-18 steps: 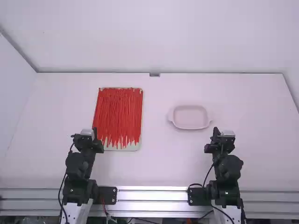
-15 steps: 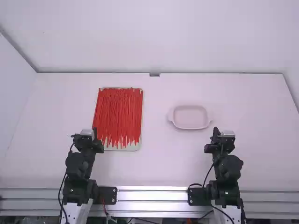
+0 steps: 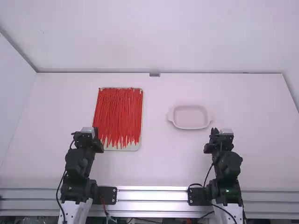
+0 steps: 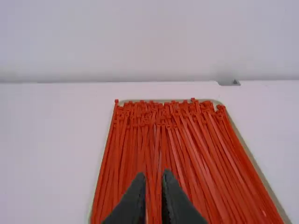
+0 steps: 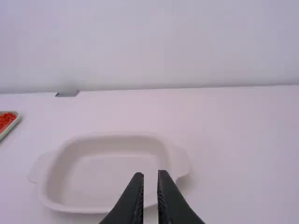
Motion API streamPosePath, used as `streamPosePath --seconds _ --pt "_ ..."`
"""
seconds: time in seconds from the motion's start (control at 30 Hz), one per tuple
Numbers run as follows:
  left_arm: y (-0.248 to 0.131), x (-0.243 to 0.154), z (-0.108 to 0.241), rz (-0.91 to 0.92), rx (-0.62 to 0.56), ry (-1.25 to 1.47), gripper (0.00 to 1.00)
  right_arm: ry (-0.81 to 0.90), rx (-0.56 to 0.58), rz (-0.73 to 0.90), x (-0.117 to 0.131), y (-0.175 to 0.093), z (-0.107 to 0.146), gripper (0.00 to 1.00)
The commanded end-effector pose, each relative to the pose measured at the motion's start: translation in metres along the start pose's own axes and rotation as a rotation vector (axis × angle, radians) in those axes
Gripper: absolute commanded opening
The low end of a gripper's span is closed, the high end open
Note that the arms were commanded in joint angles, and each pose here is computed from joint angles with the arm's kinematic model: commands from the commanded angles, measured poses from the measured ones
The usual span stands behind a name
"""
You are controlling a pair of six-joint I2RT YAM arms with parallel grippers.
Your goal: Fasten the cable tie
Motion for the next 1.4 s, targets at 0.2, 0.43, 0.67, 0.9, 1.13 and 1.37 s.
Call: streamPosePath --seconds 0.2,0.43,0.67,0.9,1.13,1.37 --pt "0.001 -0.004 -0.039 0.039 0.047 0.004 0.22 -0.012 0.037 -0.064 0.007 0.001 -0.041 0.22" --pt "0.008 -0.008 -0.063 0.070 0.118 -0.007 0.35 -0.037 0.085 -0.122 0.015 0.012 -0.065 0.34" --pt "0.022 -0.011 -0.088 0.088 0.185 -0.061 0.48 -0.015 0.129 -0.164 0.022 0.029 -0.089 0.47" --pt "0.045 -0.012 -0.117 0.086 0.234 0.008 0.62 0.135 0.254 -0.192 0.032 0.048 -0.104 0.61" --pt "0.070 -0.016 -0.129 0.095 0.372 -0.078 0.76 0.142 0.334 -0.245 0.045 0.068 -0.121 0.75" --pt "0.084 -0.023 -0.127 0.169 0.542 -0.083 0.86 0.055 0.532 -0.304 0.061 0.073 -0.112 0.86"
Point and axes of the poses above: each hand's point on the last joint's axis, 136 mm out from that joint toward the fingers, its own y axis out along the fingers, its own x axis along the line the jaws close on, z = x × y, the point moved 10 cm from there along -y, back along the fingers, and after that the axes turned 1 degree about -y, right-handed, at the moved point
